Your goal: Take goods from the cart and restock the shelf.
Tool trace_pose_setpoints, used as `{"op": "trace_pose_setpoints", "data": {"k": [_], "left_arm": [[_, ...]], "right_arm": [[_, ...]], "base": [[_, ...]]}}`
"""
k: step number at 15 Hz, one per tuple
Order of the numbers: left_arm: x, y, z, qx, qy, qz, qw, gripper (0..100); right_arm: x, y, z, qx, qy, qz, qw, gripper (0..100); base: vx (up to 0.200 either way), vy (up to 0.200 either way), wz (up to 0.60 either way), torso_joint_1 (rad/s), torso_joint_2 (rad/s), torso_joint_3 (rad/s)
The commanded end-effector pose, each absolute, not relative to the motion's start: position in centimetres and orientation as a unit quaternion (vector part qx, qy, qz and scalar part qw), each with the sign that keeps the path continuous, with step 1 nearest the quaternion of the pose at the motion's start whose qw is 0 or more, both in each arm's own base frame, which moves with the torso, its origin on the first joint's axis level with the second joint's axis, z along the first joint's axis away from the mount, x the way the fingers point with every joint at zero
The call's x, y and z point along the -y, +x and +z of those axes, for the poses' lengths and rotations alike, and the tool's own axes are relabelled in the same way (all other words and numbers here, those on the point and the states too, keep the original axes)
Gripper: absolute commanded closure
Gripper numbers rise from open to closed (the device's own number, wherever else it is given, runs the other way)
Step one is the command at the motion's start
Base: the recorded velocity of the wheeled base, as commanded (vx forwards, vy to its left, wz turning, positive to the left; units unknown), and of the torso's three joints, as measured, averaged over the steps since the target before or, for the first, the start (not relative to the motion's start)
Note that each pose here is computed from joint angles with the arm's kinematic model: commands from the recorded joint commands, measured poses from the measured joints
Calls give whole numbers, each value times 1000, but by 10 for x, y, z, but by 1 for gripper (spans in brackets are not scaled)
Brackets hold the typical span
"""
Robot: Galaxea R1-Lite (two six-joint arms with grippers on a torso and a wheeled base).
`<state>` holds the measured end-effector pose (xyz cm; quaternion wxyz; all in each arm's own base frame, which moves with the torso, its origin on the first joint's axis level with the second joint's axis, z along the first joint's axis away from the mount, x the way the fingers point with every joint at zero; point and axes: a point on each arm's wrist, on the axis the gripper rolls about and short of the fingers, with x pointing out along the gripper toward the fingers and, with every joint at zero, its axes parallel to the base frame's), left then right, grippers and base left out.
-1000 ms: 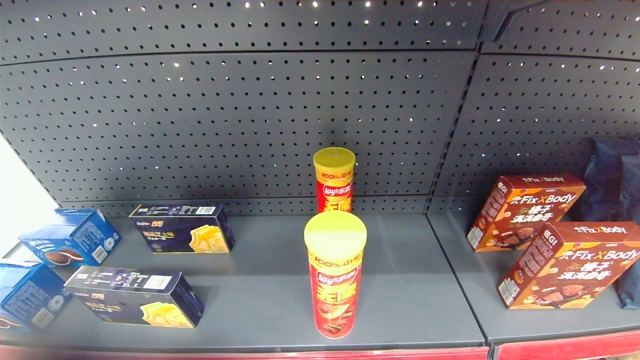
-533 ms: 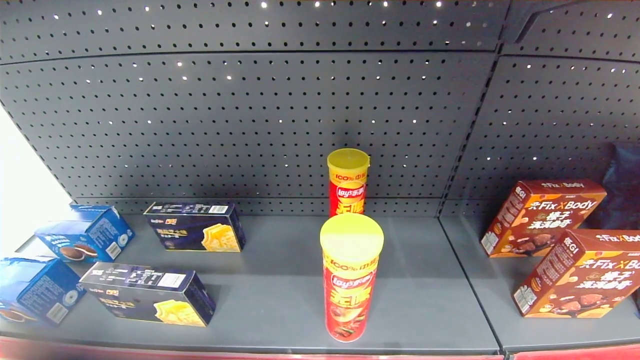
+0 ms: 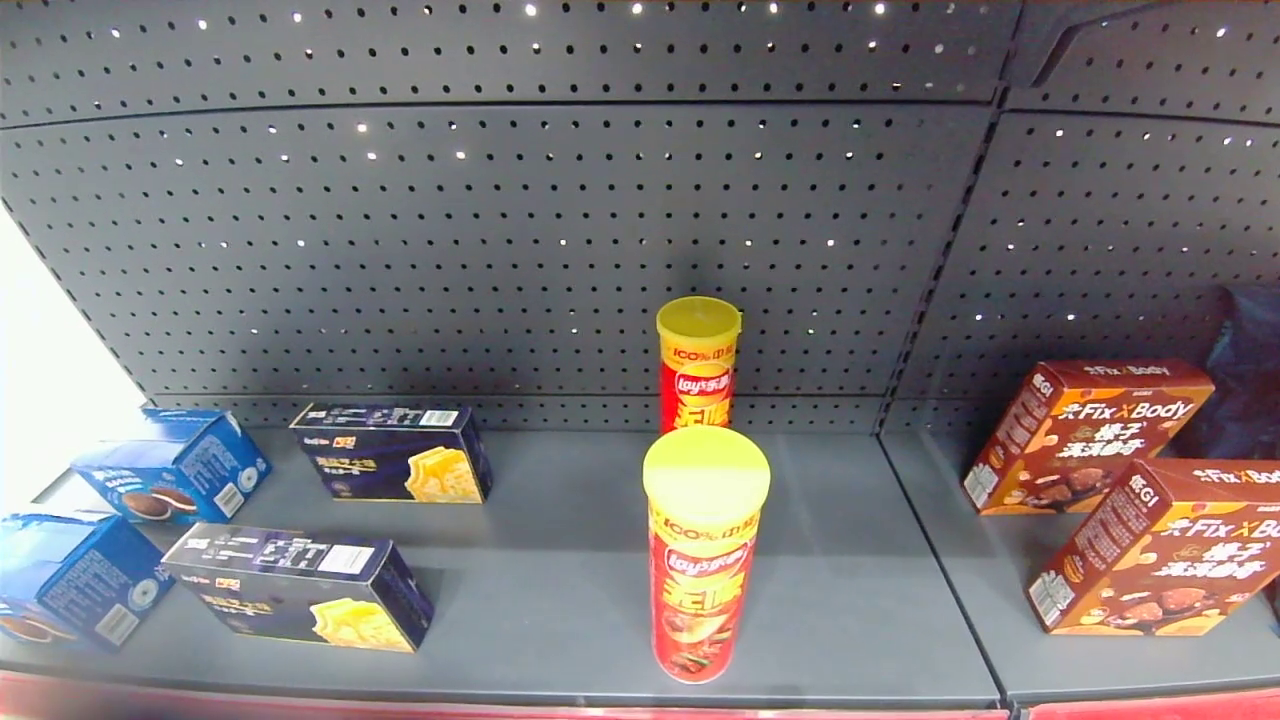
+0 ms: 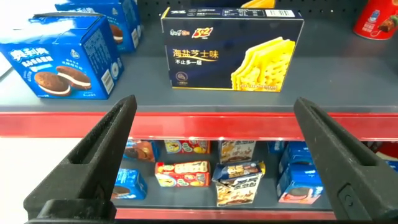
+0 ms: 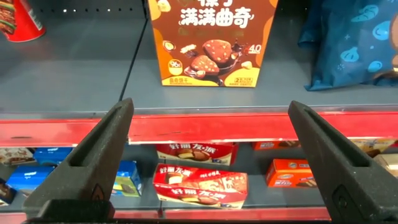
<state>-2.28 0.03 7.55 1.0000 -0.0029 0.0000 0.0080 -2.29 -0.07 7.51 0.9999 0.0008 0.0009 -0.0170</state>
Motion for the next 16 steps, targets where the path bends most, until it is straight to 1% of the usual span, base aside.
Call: {"op": "trace_pose_setpoints", "data": {"k": [1,9,10,16], "left_arm": [[0,-23,75,0,-3,8,1000,0],[0,-23,75,0,-3,8,1000,0],[0,-23,76,1,-3,8,1000,0],[0,-23,75,0,-2,8,1000,0]], "right_arm": [[1,-23,75,-2,1,-17,1000,0],[1,-23,75,-2,1,-17,1000,0],[1,-23,75,-2,1,-17,1000,0],[1,-23,75,-2,1,-17,1000,0]], "base": [[0,0,0,0,0,0],[0,0,0,0,0,0],[-200,0,0,-12,7,7],[0,0,0,0,0,0]]}}
